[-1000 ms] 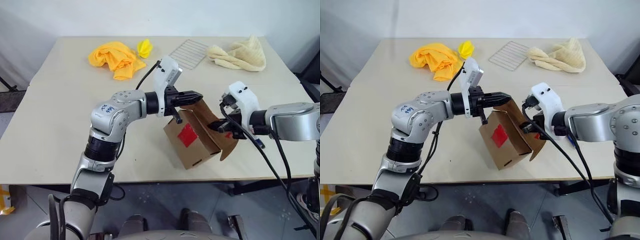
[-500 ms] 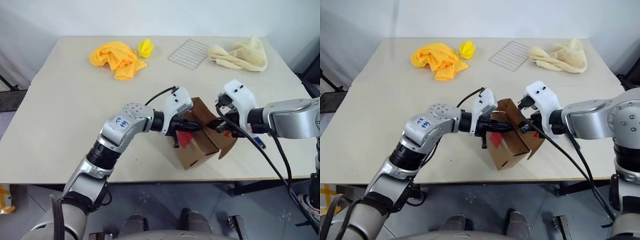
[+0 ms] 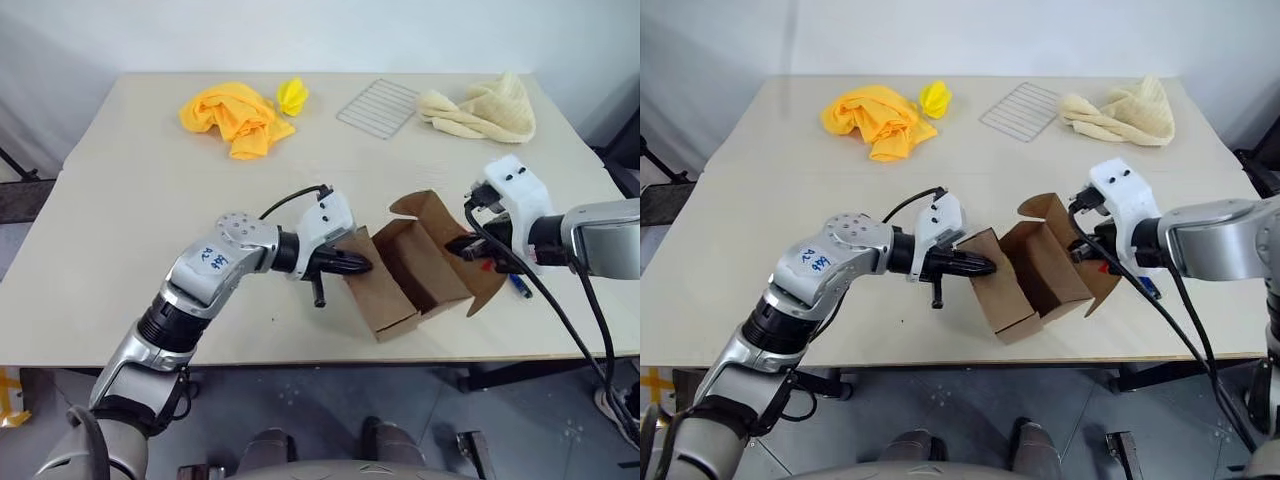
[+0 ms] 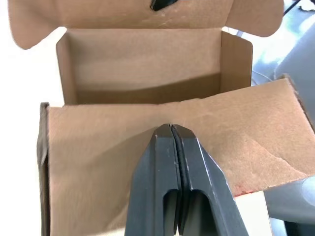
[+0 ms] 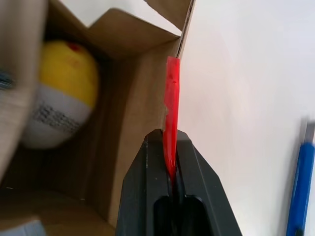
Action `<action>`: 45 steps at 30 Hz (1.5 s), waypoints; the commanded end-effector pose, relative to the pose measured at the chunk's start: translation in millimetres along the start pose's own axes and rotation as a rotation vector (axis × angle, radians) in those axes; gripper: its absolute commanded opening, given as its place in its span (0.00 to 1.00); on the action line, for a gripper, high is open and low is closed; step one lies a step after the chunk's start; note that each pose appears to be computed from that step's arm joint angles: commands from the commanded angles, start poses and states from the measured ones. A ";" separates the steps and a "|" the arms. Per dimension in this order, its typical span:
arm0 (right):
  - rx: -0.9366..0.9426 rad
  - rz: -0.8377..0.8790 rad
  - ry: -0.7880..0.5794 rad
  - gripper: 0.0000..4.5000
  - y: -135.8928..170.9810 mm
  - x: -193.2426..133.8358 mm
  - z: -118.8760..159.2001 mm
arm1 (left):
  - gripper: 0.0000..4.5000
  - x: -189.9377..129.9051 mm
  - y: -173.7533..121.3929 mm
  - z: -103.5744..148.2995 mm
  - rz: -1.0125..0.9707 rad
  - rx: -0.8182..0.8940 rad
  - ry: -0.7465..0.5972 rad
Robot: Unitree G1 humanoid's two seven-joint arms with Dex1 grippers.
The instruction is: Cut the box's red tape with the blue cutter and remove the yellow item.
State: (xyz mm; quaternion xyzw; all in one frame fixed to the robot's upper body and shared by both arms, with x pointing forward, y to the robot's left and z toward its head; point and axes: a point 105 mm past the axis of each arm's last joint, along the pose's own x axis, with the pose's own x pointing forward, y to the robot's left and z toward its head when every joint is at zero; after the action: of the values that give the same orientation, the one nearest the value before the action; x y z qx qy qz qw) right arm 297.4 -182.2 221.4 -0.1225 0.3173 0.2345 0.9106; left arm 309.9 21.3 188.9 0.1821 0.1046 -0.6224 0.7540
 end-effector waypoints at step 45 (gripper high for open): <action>0.404 0.087 -0.044 0.00 11.0 30.8 -46.4 | 0.00 -5.5 15.5 -79.4 0.248 -0.113 0.166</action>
State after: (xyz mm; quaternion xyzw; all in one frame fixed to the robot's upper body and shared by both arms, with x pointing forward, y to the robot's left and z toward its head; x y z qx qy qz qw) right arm 288.7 -188.9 155.9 0.0861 0.3612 0.1826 0.9104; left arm 326.2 64.6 116.1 0.1925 0.1916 -0.5018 0.8213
